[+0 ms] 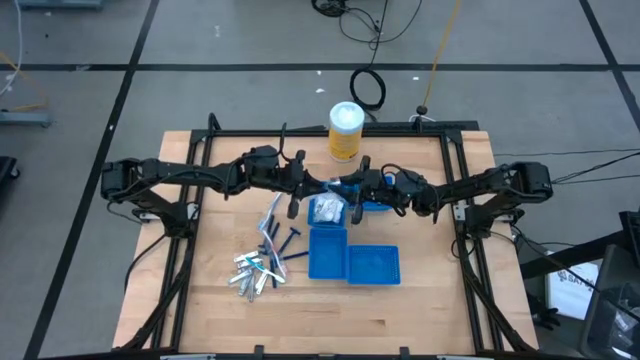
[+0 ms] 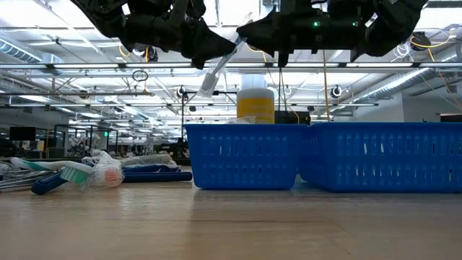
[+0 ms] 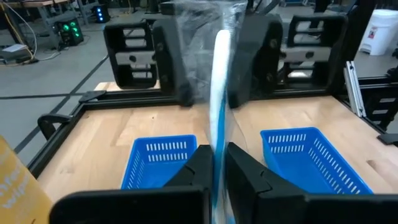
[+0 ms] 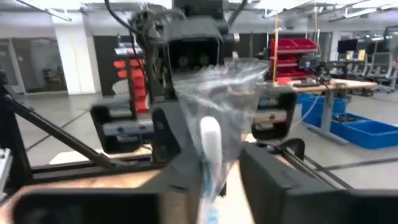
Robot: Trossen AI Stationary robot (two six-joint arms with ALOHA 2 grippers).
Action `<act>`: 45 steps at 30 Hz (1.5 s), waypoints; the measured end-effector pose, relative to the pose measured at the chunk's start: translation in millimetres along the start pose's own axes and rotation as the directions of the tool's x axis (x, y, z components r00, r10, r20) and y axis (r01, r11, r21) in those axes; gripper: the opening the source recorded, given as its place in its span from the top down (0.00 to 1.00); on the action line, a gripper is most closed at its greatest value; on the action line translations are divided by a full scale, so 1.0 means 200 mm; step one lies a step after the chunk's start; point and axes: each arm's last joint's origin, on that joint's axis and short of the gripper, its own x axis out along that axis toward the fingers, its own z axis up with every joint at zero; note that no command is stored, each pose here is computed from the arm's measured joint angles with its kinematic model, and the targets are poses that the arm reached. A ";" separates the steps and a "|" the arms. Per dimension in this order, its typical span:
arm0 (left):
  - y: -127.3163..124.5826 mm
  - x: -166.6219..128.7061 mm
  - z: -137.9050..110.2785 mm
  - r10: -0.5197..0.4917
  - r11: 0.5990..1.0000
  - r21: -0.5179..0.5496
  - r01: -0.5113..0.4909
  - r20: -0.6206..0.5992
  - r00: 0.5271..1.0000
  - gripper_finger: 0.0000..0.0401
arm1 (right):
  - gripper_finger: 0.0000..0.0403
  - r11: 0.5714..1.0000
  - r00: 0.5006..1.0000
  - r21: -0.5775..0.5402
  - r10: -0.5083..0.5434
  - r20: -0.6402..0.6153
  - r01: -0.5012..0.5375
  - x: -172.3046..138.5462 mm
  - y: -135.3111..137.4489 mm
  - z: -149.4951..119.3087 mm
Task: Pick & Place Travel size toiletries
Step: Put the blue toothbrush into the top right blue bin
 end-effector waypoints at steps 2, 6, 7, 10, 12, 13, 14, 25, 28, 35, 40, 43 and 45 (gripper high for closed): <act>0.00 0.00 0.00 0.010 1.000 -0.002 -0.010 -0.002 1.000 0.96 | 0.93 1.000 1.000 -0.016 -0.001 -0.003 0.000 0.00 -0.01 0.00; -0.01 0.00 0.00 0.065 0.996 -0.056 -0.065 -0.012 0.998 0.98 | 0.95 0.998 1.000 -0.070 -0.008 -0.011 0.007 0.00 -0.01 -0.01; -0.01 0.01 0.00 0.092 0.992 -0.085 -0.093 -0.016 0.996 0.98 | 0.95 0.997 1.000 -0.077 -0.010 -0.012 0.009 0.00 -0.01 -0.01; -0.03 0.01 0.01 0.139 0.982 -0.126 -0.140 -0.019 0.990 0.86 | 0.95 0.995 1.000 -0.098 -0.019 -0.025 0.016 0.00 -0.02 -0.01; -0.05 0.01 0.06 0.134 0.982 -0.133 -0.131 0.012 0.991 0.75 | 0.95 0.994 0.999 -0.112 -0.023 -0.044 0.018 0.00 -0.03 -0.02; -0.06 0.00 0.11 0.128 0.984 -0.127 -0.122 0.047 0.991 0.69 | 0.95 0.993 0.998 -0.117 -0.025 -0.058 0.018 0.00 -0.03 -0.03; -0.06 -0.01 0.14 0.123 0.987 -0.113 -0.115 0.072 0.990 0.63 | 0.95 0.992 0.997 -0.124 -0.027 -0.073 0.018 0.00 -0.03 -0.04; -0.05 -0.01 0.10 0.319 0.946 -0.027 -0.323 -0.098 0.943 0.25 | 0.95 0.978 0.943 -0.207 -0.097 -0.318 0.031 -0.21 -0.04 0.20; -0.04 -0.01 0.05 0.387 0.916 -0.035 -0.399 -0.183 0.904 0.22 | 0.95 0.976 0.891 -0.209 -0.151 -0.428 0.065 -0.29 -0.05 0.31; -0.04 -0.02 0.04 0.418 0.900 -0.033 -0.434 -0.210 0.884 0.24 | 0.95 0.966 0.690 -0.208 -0.257 -0.677 0.156 -0.40 -0.13 0.32; -0.03 -0.02 0.04 0.424 0.900 -0.015 -0.436 -0.211 0.881 0.27 | 0.95 0.960 0.593 -0.192 -0.276 -0.757 0.203 -0.38 -0.17 0.24; -0.02 -0.02 0.04 0.426 0.898 -0.018 -0.440 -0.215 0.879 0.29 | 0.95 0.973 0.561 -0.145 -0.224 -0.797 0.182 -0.37 -0.16 0.20; -0.02 -0.03 0.04 0.428 0.897 -0.018 -0.442 -0.219 0.877 0.31 | 0.95 0.977 0.547 -0.128 -0.203 -0.812 0.171 -0.35 -0.16 0.17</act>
